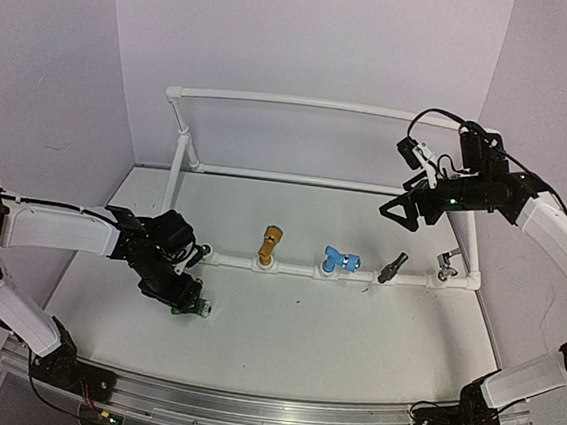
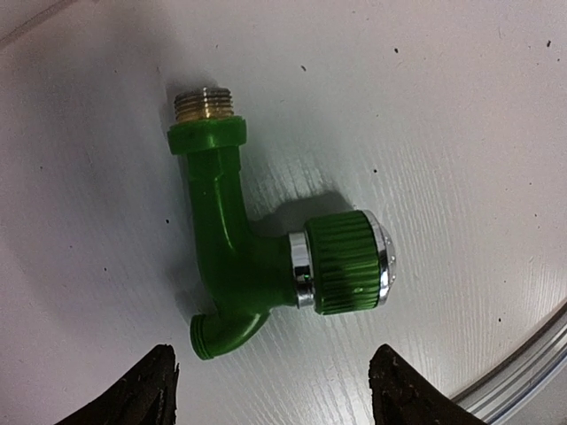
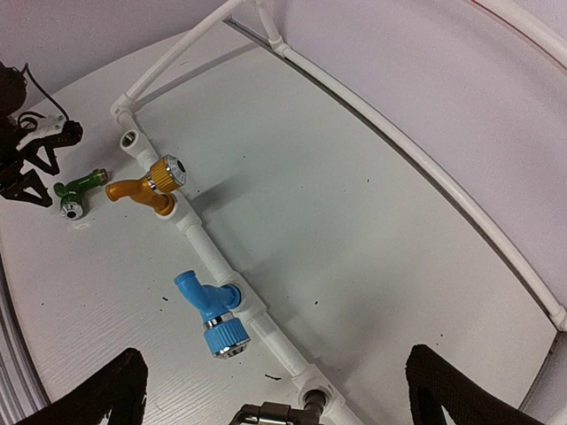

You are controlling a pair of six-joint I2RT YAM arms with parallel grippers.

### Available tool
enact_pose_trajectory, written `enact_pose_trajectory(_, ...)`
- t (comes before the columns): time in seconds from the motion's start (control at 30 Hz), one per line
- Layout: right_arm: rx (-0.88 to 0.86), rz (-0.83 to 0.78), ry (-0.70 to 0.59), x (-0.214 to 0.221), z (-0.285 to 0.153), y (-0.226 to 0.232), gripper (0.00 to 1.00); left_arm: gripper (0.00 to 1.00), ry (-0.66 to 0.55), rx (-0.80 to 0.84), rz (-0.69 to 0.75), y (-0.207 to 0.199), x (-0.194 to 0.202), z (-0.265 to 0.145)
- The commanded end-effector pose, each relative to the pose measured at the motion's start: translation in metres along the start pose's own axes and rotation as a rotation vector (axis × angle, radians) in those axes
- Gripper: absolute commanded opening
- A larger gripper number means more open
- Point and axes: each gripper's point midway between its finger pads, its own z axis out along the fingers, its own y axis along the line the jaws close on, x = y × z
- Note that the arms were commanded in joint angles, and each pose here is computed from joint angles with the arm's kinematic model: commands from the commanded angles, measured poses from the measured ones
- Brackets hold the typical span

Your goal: Install the water faucets

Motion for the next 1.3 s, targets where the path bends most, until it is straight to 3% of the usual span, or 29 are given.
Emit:
enact_pose_trajectory(0.0,-0.008,-0.042,-0.041,-0.015,-0.013,0.005,0.98,0.74,-0.096,-0.010,0.047,-0.003,-0.022,-0.003)
enact_pose_trajectory(0.3,-0.014,-0.060,-0.031,-0.015,-0.014,0.006,0.98,0.75,0.010,0.009,0.074,-0.012,-0.015,0.018)
enact_pose_trajectory(0.5,-0.018,-0.064,-0.024,-0.011,-0.012,0.007,0.98,0.89,0.071,-0.007,0.106,-0.013,-0.014,0.033)
enact_pose_trajectory(0.63,-0.016,-0.070,-0.021,-0.010,-0.011,0.006,0.98,0.70,0.097,-0.039,0.120,-0.013,-0.014,0.039)
enact_pose_trajectory(0.77,-0.024,-0.072,-0.023,-0.012,-0.009,0.006,0.98,0.59,0.093,-0.019,0.129,-0.023,-0.014,0.035)
enact_pose_trajectory(1.07,-0.039,-0.066,-0.037,-0.019,-0.008,0.006,0.98,0.59,0.106,-0.093,0.041,-0.028,-0.022,0.046)
enact_pose_trajectory(1.27,-0.039,-0.083,-0.059,-0.023,-0.017,0.010,0.98,0.56,0.035,-0.105,0.035,-0.044,-0.038,0.036)
